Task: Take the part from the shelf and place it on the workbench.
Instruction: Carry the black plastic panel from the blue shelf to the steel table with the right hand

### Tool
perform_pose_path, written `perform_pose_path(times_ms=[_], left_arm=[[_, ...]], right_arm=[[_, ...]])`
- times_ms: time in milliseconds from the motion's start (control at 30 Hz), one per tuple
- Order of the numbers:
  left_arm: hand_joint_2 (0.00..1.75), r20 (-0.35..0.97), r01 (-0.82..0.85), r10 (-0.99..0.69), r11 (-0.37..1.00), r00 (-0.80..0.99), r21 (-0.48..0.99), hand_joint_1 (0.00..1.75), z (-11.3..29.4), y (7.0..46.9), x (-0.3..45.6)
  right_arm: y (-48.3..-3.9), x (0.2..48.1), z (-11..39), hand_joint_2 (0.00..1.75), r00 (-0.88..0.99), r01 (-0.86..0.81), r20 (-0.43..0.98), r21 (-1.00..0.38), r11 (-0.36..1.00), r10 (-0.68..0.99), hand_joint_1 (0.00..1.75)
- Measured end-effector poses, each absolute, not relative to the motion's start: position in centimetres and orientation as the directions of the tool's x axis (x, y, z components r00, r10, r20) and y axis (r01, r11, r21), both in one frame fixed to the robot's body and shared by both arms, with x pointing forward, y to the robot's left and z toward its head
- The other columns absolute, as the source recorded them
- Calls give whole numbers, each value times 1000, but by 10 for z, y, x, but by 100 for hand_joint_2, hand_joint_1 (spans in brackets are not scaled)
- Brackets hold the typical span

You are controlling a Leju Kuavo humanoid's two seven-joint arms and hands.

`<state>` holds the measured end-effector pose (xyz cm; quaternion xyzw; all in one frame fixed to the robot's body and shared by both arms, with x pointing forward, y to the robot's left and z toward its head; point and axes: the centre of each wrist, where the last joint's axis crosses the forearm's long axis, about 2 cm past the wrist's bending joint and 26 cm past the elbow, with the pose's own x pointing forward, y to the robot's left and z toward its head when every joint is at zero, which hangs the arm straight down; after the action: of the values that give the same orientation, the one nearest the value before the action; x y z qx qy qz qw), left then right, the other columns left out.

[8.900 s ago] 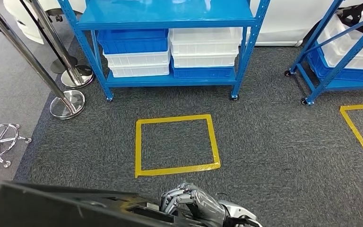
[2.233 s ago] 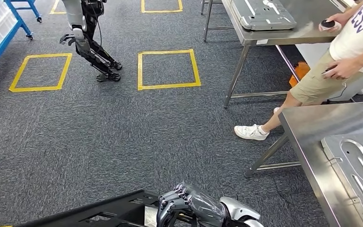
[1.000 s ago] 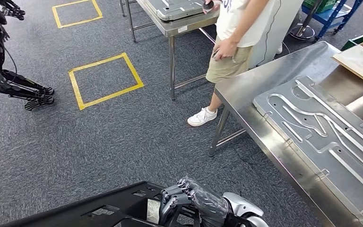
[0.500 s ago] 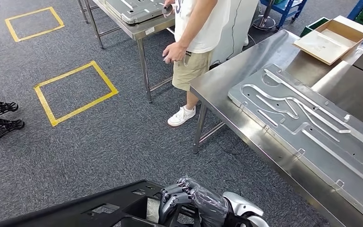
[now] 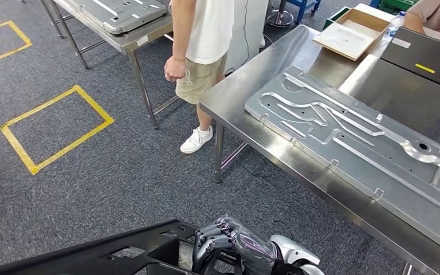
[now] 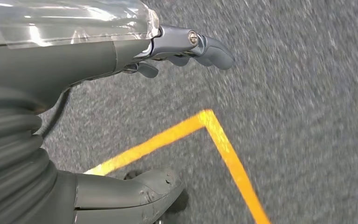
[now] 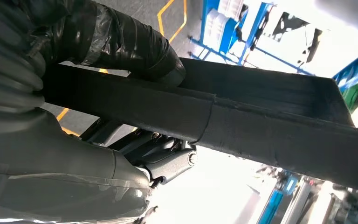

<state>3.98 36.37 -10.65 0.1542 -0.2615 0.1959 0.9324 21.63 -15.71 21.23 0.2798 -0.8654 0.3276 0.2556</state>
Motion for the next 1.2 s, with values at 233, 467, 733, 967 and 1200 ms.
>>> perform_pose_path(times_ms=[233,467,733,967,1200], left_arm=[[175,542,-461,301,868,785,186,0,-107,364,35],[175,542,-466,303,864,784,192,0,-107,364,36],[175,543,-468,302,862,784,196,0,-107,364,34],[175,548,-469,303,862,780,192,0,-107,362,37],[175,546,-469,302,861,782,195,0,-107,362,34]], right_arm=[[-156,215,212,175,-710,-654,628,-417,631,-320,175],[-158,215,211,175,-706,-653,633,-408,638,-319,175],[-162,214,209,175,-704,-651,637,-400,646,-315,175],[-165,214,209,175,-709,-642,634,-397,656,-310,175],[-167,212,208,175,-709,-640,633,-394,660,-310,175]])
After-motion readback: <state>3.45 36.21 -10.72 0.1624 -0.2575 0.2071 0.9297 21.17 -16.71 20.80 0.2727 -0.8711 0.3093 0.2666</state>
